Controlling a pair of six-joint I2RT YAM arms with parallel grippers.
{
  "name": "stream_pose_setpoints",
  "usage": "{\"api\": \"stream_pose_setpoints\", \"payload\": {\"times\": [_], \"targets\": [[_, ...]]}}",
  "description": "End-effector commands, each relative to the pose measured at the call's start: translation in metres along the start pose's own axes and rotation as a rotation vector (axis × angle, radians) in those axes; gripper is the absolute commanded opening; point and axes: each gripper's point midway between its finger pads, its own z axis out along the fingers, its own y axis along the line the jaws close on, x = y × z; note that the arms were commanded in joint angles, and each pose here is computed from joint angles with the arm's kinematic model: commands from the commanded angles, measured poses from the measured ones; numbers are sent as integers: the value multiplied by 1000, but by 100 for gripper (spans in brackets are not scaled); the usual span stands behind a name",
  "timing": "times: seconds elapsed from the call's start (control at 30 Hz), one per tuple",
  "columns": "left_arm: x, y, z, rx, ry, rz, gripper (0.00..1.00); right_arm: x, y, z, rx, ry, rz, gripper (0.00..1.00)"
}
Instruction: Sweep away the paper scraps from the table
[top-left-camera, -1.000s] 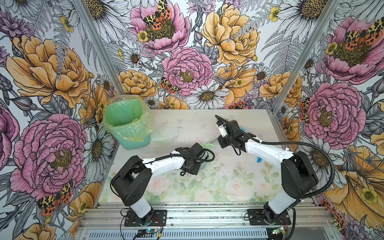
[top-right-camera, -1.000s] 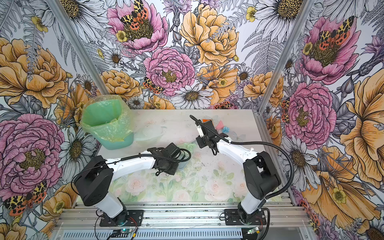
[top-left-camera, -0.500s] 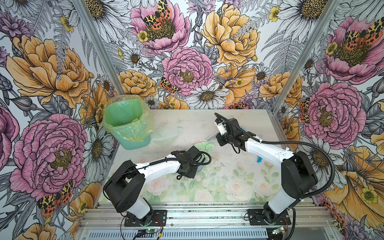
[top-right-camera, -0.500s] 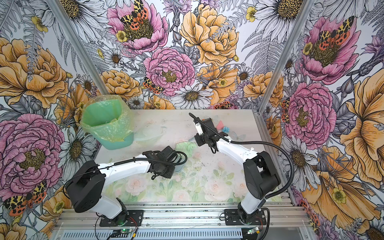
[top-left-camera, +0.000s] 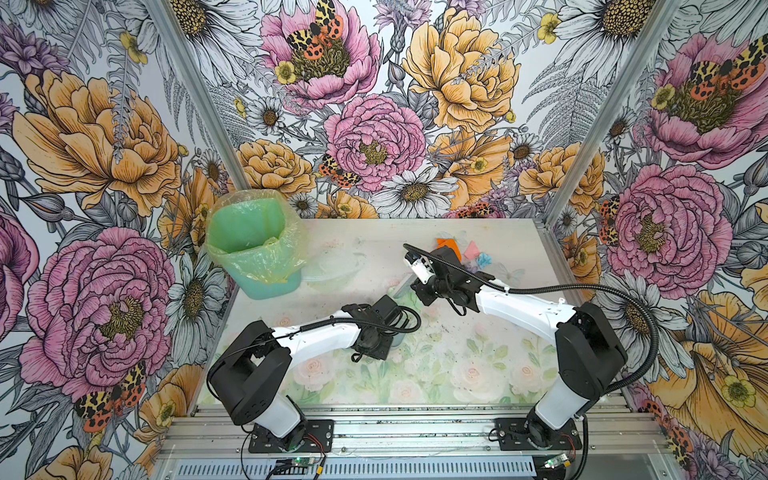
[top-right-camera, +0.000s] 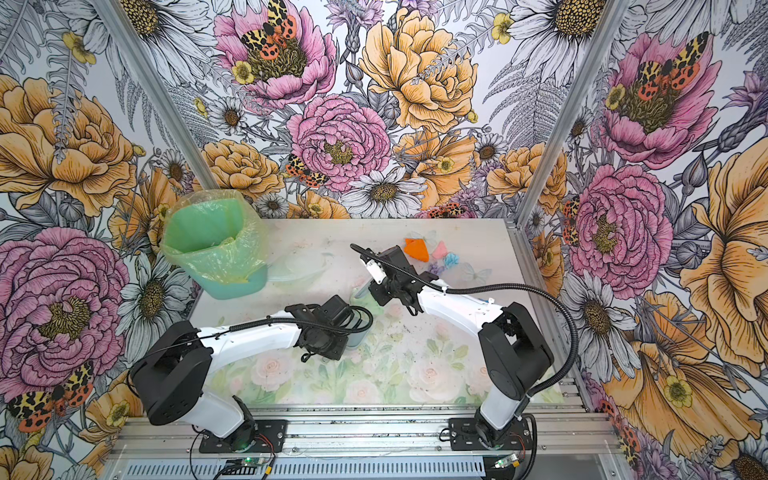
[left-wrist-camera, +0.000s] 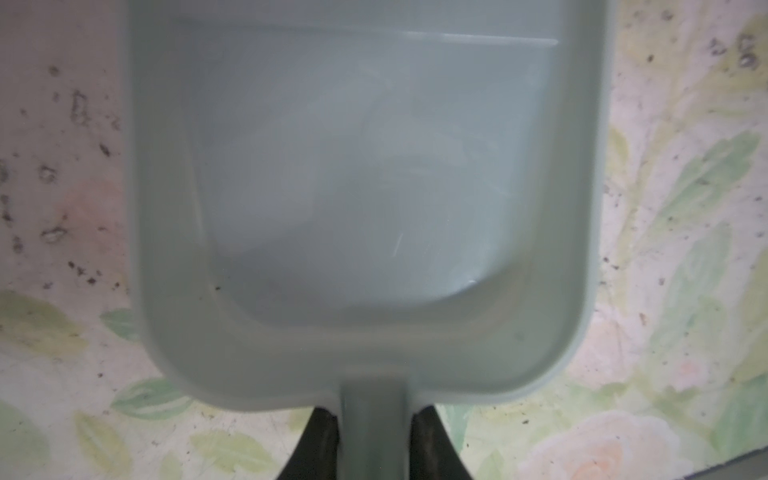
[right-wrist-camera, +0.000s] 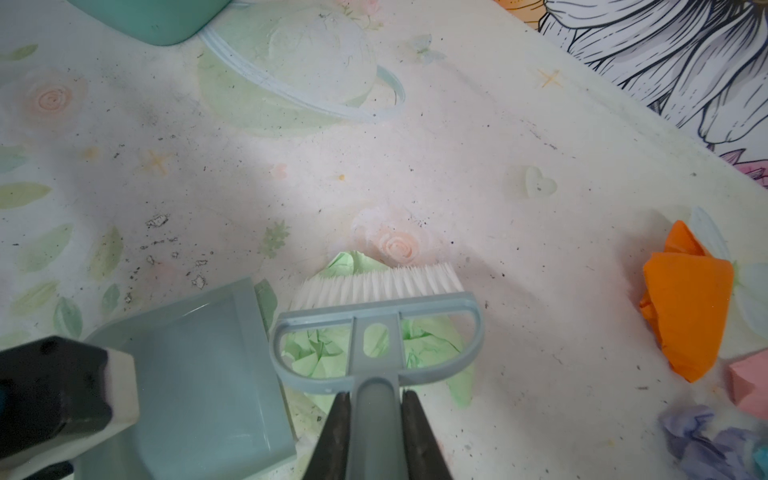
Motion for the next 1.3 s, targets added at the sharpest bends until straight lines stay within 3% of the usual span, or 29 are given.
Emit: {"api": "stream_pose_setpoints", "payload": {"times": [0.0,0.4,0.9,1.27], "targets": [[-2,-2,3,1,-11,17,0,19,-5,3,32,55,-43,0],[-11,-6,3,7,-20,44,0,58,-35,-17,163,130,-43,0],[-19,-10,3,7,-24,58,0,51,-84,-64,309,32,106,0],[-20,-9,4,2,-26,63,0,70,-79,-43,257,86,131,0]]}}
